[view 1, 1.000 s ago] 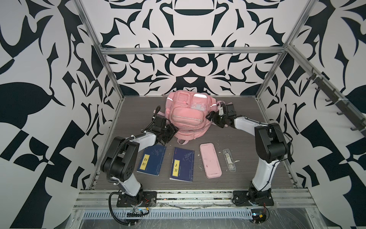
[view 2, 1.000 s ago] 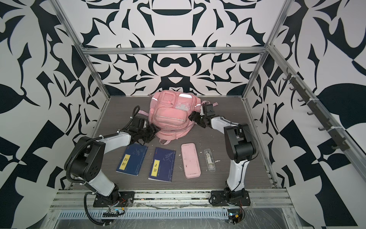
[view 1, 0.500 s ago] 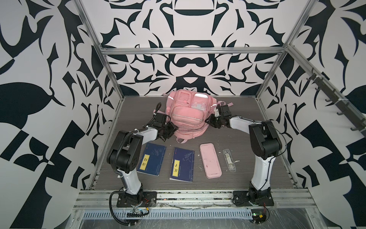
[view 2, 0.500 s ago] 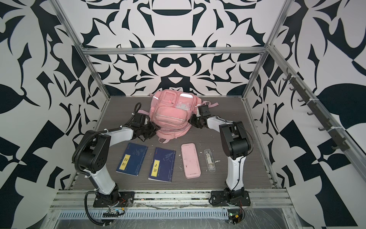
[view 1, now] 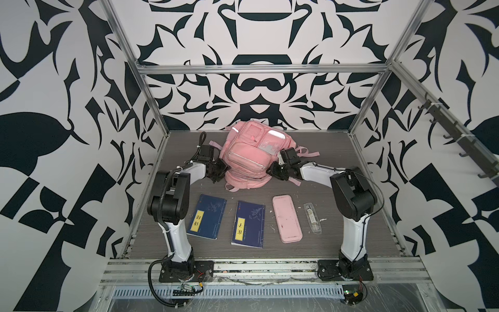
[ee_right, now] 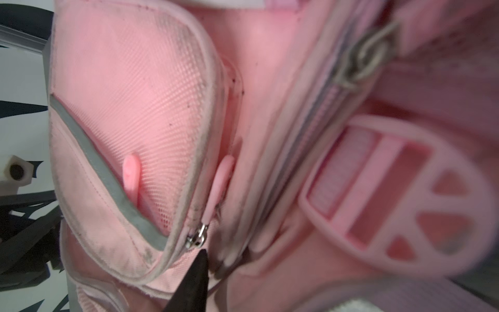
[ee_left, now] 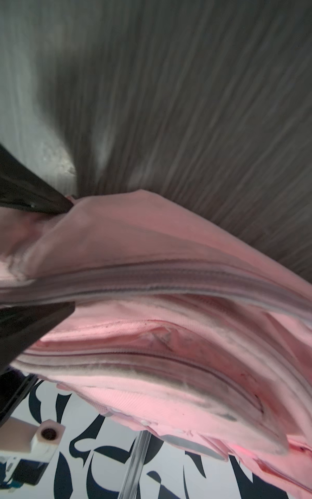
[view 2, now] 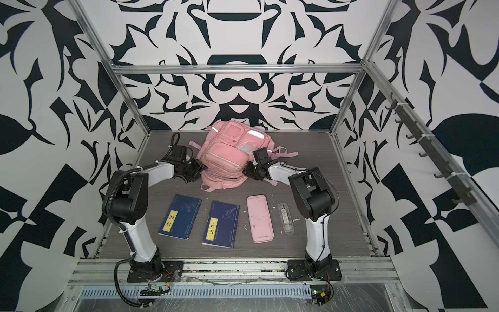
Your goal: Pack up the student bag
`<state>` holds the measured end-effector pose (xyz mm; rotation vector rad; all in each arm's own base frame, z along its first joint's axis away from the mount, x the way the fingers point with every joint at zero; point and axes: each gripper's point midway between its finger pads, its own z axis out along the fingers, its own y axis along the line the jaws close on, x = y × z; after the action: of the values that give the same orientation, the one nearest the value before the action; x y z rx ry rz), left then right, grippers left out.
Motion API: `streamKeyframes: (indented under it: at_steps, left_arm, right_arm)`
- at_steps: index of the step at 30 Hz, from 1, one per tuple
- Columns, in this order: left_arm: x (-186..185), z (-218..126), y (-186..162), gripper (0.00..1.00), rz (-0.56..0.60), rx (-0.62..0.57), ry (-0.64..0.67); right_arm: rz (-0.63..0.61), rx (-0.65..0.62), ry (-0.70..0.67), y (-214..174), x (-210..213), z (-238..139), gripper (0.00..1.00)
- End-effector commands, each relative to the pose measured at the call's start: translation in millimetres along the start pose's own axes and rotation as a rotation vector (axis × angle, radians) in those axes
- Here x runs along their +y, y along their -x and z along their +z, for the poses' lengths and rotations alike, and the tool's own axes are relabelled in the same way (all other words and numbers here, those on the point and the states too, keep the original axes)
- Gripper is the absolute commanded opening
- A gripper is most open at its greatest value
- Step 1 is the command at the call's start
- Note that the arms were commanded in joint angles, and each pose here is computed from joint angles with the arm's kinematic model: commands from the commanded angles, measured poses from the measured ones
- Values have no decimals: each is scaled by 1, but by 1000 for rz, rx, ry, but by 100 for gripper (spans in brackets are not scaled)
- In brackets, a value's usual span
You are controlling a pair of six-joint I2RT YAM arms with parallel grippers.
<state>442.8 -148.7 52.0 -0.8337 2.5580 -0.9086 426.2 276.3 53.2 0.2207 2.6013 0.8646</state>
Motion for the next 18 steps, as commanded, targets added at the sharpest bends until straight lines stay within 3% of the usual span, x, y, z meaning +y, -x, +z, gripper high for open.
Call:
streamKeyframes:
  at_steps: [1,4,12,18]
  left_arm:
    - [-30,5,9,57,83,0,-95]
    - [-32,-7,16,61,104,-19,-93]
    - [-38,-53,12,78,176,-91,-71]
    - [-58,-74,-7,77,198,-73,-139]
  right_arm:
    - [-78,41,162,-16,62,-13,48]
    - [-109,27,152,-16,63,-25,55]
    - [-319,-40,-44,-16,33,-74,67]
    - [-423,-164,-228,-3,-7,-99,67]
